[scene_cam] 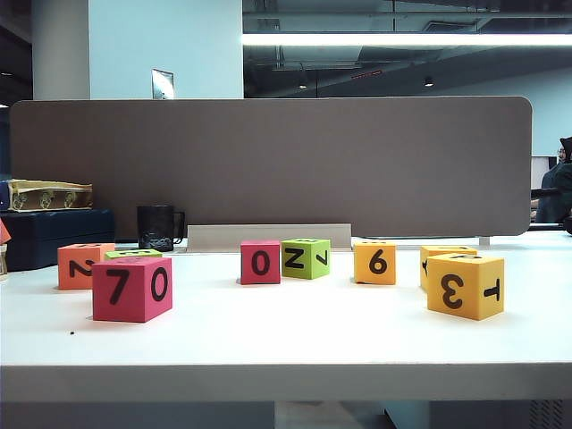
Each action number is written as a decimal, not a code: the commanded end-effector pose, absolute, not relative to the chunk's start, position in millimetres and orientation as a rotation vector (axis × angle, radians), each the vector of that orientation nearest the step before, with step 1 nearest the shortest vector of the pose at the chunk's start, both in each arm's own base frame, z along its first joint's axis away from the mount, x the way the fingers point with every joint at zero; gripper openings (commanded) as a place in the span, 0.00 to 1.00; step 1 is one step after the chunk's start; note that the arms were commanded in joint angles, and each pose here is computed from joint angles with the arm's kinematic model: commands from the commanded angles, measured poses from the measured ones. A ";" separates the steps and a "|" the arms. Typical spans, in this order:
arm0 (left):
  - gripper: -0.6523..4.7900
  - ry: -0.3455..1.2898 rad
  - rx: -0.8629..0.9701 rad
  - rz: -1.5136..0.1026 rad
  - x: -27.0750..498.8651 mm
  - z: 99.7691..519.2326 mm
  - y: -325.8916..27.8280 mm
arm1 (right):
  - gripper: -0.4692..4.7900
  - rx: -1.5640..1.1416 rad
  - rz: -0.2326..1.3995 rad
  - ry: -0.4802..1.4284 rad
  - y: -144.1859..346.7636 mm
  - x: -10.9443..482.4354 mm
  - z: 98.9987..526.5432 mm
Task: Select the appropriate blocks from the scattered letter blocks on the table and arrange them in a row to spell out "DEEP".
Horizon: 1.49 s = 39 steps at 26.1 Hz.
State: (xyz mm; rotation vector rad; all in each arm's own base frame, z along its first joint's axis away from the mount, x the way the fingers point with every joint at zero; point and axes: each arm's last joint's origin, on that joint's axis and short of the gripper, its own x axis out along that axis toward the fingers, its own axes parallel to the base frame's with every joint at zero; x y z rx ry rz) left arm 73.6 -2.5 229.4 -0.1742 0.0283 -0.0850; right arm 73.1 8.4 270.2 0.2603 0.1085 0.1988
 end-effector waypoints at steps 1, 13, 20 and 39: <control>0.11 0.036 -0.170 -0.138 71.4 240.7 -4.0 | 0.09 0.216 0.226 0.123 9.5 78.5 293.3; 0.11 0.158 -0.152 -0.191 89.8 283.2 -5.8 | 0.09 0.124 0.311 0.293 14.6 118.6 366.2; 0.11 0.230 -0.142 -0.224 115.8 307.9 -6.8 | 0.09 0.127 0.315 0.317 15.8 135.1 386.7; 0.11 0.490 -0.055 -0.363 218.1 318.1 -25.7 | 0.09 0.043 0.595 0.644 73.5 195.4 362.6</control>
